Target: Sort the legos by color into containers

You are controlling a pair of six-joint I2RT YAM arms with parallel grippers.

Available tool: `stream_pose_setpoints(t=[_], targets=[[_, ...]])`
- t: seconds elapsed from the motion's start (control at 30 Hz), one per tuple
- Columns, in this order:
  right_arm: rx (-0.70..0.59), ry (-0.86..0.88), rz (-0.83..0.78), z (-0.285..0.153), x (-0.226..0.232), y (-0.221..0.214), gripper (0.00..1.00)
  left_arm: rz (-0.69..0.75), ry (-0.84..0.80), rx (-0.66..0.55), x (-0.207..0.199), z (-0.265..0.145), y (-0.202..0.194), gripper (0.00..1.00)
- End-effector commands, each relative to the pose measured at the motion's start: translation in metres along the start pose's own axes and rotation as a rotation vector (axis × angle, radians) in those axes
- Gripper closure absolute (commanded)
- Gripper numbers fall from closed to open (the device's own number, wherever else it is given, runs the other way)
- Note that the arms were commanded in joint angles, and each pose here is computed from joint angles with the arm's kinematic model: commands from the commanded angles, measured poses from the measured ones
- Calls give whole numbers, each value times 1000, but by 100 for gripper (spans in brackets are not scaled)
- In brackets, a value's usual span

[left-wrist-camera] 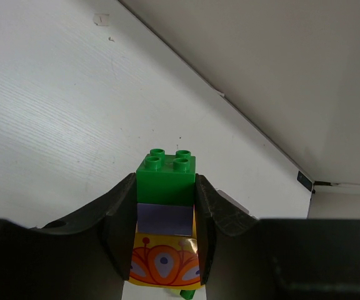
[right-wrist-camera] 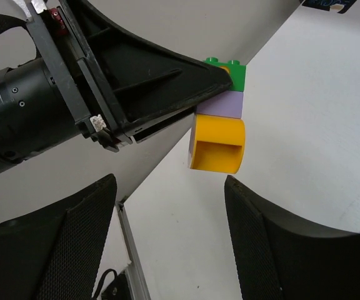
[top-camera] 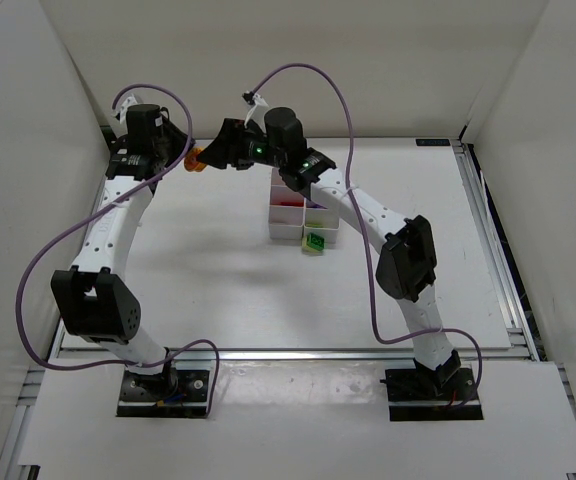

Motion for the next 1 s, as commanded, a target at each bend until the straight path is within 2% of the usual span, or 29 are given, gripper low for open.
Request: stream_pose_setpoints(t=[0.0, 0.23, 0.43, 0.73, 0.97], targets=[[-55, 79, -40, -2, 18, 17, 26, -24, -72, -23, -17, -13, 13, 90], [-38, 18, -38, -1, 6, 10, 23, -20, -97, -14, -22, -15, 15, 90], [-36, -32, -56, 2, -4, 7, 16, -16, -123, -16, -26, -23, 18, 90], [-29, -22, -48, 7, -5, 3, 20, 8, -137, -11, -24, -29, 15, 90], [-17, -2, -35, 9, -5, 2, 19, 45, -193, 0, -28, -34, 14, 90]])
Point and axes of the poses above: each gripper's point midway between its finger pads, its own z axis out along the fingers, its own x axis along the line the jaws close on, y = z × x, the point moved 8 cm from there along -z, back along the fingers, and after that the axes turned 5 degrees about -z, right-handed, at the moved point
